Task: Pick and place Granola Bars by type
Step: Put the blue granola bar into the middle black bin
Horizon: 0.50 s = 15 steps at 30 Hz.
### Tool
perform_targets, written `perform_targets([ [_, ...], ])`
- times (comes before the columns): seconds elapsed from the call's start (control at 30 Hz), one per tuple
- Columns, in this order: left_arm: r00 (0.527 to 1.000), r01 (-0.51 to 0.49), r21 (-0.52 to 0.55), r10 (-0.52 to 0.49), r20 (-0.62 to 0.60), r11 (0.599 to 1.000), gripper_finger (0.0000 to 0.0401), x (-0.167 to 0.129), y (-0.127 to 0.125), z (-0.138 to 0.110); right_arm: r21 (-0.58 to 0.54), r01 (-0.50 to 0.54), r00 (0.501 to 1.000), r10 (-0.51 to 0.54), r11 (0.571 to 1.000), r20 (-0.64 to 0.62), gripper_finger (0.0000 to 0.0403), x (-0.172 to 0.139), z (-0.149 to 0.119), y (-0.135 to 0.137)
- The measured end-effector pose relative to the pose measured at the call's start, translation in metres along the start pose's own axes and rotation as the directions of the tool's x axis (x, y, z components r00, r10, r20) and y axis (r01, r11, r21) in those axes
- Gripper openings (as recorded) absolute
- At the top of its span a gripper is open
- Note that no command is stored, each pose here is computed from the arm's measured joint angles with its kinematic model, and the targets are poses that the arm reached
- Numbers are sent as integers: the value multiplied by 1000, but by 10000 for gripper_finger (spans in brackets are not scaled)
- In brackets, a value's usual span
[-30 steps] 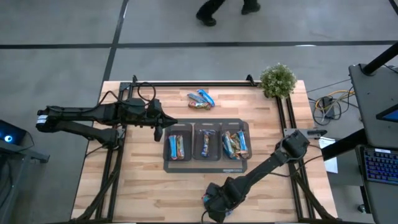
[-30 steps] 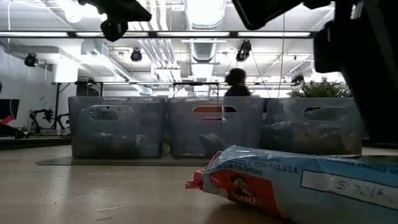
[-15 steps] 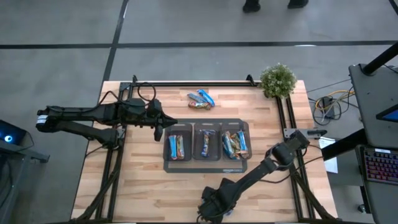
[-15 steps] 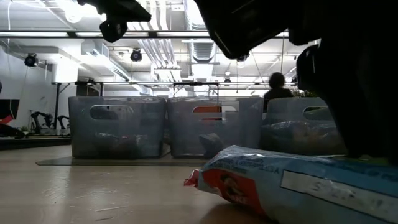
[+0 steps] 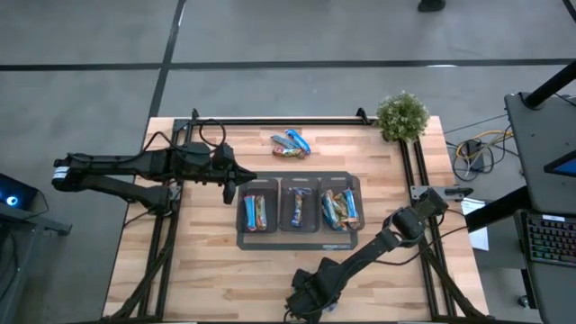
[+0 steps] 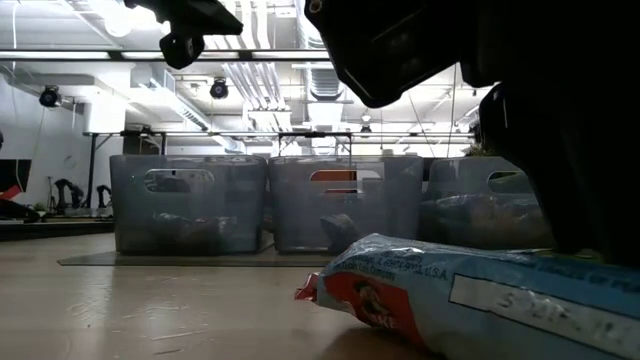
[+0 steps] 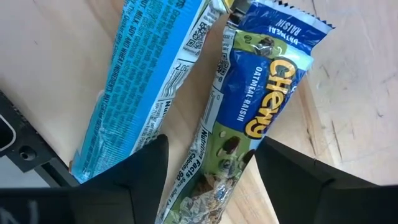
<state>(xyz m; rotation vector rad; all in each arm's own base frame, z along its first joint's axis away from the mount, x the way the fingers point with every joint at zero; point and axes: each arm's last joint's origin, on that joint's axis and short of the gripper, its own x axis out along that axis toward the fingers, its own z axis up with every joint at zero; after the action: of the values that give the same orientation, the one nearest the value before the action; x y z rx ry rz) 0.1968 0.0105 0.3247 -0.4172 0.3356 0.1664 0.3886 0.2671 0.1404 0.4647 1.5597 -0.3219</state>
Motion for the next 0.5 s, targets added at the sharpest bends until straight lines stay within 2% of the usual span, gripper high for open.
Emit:
perform_targets([
  [0.17, 1000, 0, -6, 0, 0, 1000, 0, 0, 0, 0, 1, 6, 1000, -6, 1000, -3, 202, 1, 0, -1],
  [0.5, 1000, -1, -6, 1, 0, 1000, 0, 0, 0, 0, 11, 22, 1000, -22, 1000, -8, 117, 1, -1, -2],
])
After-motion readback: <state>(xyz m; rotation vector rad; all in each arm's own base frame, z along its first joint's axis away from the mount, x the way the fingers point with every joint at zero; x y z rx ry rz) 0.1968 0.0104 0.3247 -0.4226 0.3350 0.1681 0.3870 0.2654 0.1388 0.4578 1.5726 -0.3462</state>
